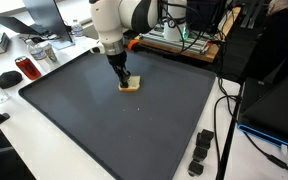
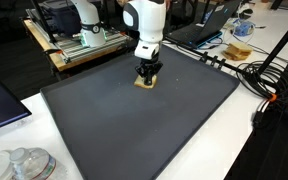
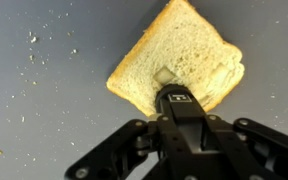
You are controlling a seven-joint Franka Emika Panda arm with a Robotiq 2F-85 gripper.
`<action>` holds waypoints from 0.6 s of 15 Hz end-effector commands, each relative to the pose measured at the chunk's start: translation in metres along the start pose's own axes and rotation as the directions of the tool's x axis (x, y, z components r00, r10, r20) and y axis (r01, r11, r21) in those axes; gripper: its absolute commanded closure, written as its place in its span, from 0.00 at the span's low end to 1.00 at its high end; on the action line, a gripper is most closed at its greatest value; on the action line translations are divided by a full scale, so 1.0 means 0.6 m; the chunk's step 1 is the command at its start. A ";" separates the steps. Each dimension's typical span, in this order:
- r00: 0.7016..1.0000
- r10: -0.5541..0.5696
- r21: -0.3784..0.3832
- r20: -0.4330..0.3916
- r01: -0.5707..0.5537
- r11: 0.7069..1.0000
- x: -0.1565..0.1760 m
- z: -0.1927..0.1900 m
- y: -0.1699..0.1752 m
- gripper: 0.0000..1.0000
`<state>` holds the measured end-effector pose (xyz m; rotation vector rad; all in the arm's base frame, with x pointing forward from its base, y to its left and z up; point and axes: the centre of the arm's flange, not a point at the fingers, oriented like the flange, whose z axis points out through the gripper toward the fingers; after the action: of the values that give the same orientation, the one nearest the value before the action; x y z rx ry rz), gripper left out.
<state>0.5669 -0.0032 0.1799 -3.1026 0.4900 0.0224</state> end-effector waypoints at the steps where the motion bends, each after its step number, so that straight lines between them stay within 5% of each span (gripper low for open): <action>1: 0.997 -0.072 -0.021 0.024 0.072 0.997 -0.006 0.047 -0.010 0.95; 9: 0.995 0.084 -0.059 0.048 -0.081 0.995 0.002 0.051 -0.020 0.95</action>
<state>0.5695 0.0005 0.1796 -3.1100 0.5686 0.0422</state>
